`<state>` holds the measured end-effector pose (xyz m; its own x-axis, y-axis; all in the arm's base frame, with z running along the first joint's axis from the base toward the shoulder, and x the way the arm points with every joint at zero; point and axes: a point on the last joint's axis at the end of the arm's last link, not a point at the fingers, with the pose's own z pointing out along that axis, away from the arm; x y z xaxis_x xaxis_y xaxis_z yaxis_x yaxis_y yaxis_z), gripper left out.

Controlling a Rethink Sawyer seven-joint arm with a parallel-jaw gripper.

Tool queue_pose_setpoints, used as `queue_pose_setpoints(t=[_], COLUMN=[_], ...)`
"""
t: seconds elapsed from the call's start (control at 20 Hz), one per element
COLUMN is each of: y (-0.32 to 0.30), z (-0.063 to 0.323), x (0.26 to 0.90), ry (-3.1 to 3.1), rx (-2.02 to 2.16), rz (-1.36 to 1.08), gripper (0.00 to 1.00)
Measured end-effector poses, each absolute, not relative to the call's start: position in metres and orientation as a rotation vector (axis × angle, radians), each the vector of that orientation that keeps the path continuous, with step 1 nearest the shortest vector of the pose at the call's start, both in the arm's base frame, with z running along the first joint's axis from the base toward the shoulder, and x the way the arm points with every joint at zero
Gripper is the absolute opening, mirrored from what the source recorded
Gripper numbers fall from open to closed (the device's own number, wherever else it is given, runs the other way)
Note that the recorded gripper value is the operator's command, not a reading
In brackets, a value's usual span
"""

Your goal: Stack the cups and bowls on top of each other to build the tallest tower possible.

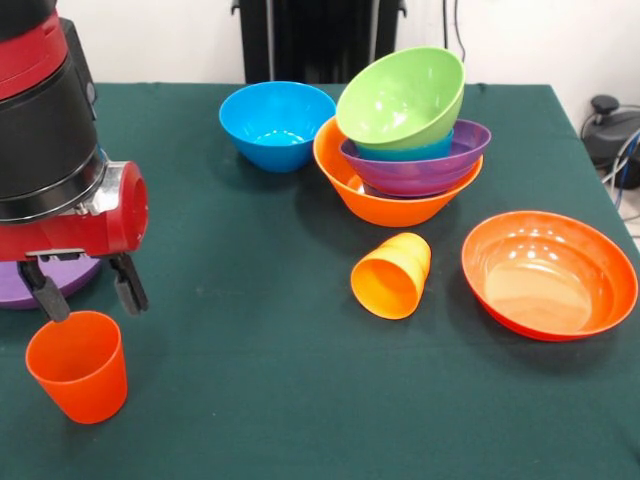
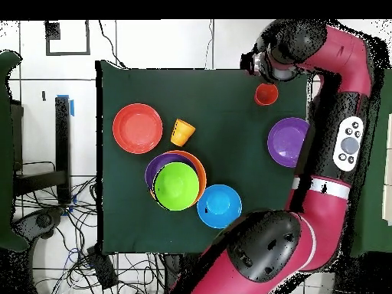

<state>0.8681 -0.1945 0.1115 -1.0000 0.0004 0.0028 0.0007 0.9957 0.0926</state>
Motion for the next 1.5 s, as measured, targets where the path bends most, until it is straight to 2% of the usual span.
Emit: queue_pose_setpoints(t=[0.5, 1.5], y=[-0.204, -0.183], z=[0.098, 0.065], x=[0.859, 0.843], ry=[-3.11, -3.043], rx=[0.048, 0.117], rz=[-0.151, -0.211], gripper=[1.0, 1.0])
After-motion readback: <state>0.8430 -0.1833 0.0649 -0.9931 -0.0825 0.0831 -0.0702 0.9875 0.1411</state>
